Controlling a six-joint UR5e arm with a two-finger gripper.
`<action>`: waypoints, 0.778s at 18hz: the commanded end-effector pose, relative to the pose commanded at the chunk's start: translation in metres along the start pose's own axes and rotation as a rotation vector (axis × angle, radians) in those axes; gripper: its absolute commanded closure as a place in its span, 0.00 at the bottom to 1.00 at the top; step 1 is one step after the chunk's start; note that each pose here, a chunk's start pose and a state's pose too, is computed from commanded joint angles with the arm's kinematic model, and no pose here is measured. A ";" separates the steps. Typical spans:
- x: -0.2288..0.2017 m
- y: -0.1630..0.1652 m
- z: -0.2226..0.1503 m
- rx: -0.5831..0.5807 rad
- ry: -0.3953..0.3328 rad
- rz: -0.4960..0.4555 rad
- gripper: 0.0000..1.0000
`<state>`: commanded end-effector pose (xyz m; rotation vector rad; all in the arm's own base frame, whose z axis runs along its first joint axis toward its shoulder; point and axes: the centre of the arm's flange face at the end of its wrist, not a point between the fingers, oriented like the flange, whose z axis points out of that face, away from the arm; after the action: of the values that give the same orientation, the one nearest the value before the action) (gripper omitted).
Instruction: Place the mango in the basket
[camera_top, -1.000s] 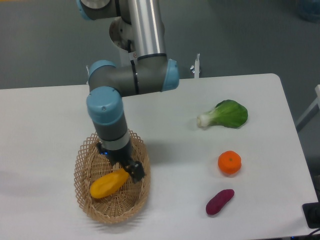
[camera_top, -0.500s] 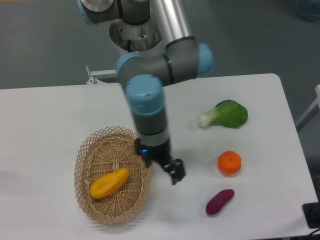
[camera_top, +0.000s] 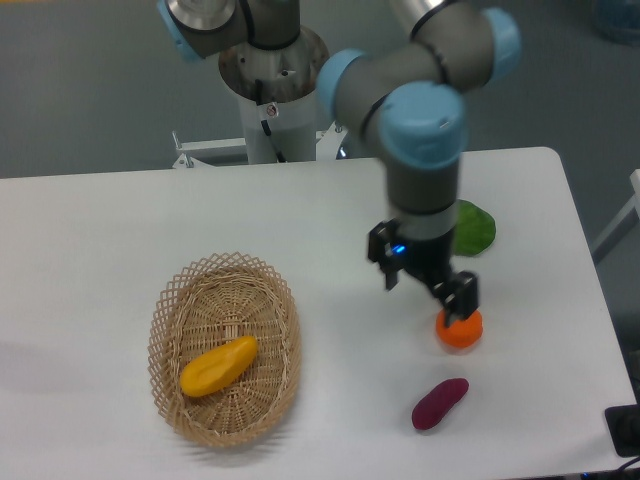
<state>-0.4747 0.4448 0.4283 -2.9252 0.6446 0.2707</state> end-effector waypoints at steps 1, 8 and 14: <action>-0.005 0.010 -0.005 -0.002 0.005 0.017 0.00; -0.011 0.055 -0.034 0.012 0.036 0.081 0.00; -0.014 0.066 -0.049 0.031 0.024 0.078 0.00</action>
<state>-0.5083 0.3828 0.4724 -2.8817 0.7601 0.2321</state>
